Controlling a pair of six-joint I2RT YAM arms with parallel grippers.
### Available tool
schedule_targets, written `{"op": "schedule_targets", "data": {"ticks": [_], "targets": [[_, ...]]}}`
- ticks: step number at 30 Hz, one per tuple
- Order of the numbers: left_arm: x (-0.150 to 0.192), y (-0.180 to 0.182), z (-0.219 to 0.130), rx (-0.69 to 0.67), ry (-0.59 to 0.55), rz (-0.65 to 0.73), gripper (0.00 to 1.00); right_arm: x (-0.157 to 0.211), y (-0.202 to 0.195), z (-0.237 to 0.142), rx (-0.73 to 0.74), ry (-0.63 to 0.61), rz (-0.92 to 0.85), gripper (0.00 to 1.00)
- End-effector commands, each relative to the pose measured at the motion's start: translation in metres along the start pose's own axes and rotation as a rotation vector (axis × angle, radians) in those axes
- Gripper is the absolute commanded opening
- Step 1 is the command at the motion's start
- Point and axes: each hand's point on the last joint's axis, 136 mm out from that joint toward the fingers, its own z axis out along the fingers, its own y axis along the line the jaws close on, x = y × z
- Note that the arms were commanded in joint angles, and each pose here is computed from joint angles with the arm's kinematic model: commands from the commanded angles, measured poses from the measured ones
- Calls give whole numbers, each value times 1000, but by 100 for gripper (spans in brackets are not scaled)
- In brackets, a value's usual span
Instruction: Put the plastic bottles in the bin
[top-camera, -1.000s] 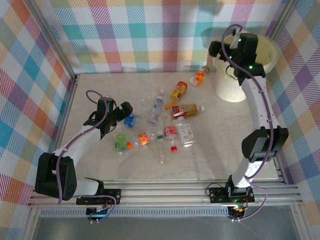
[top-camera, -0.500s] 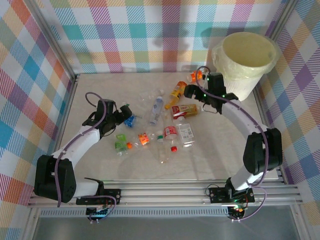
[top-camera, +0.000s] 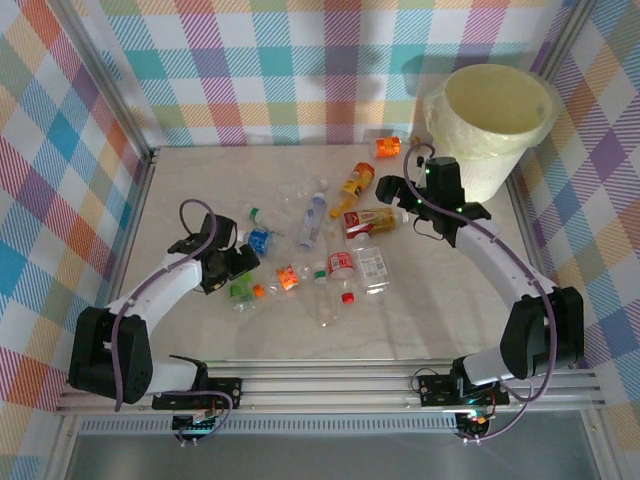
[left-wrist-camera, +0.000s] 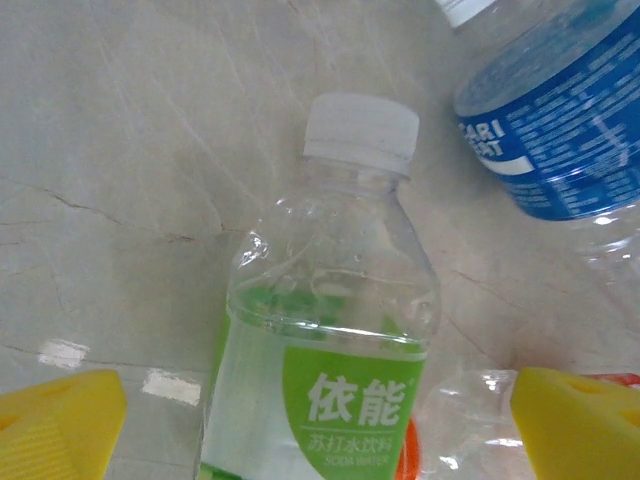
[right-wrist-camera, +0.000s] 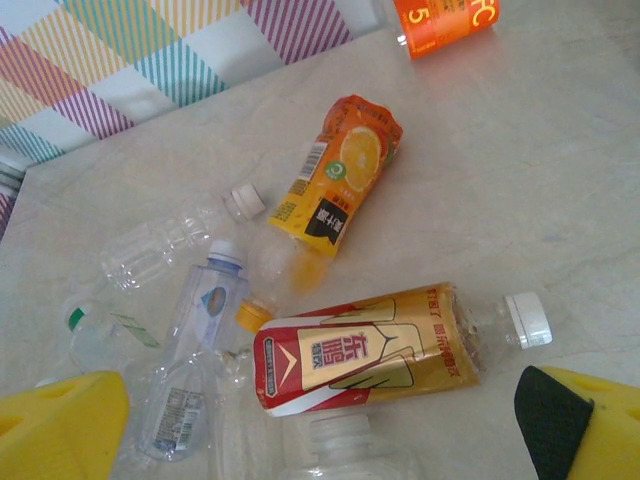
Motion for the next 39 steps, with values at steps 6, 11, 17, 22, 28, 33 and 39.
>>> {"op": "schedule_targets", "data": {"ticks": [6,11,17,22,28,33,39], "targets": [[8,0,21,-60,85,121,91,-13,6,-20,-9,-66,-66,100],[9,2,32,-81,92,135,86,-11,6,-25,-8,-67,-72,100],[0,2,36,-94,54,132,73,-10,15,-28,-58,-65,-90,100],[-8,1,26,-85,-3,127,60,-8,28,-35,-134,-62,-133,100],[-23,-10,-11,13,-128,100,50,-6,47,-45,-247,-75,-167,100],[-36,-51,-59,274,-243,66,48,-2,68,-53,-378,-86,-171,100],[-41,-116,-119,547,-322,112,47,10,89,-54,-500,-62,-191,100]]}}
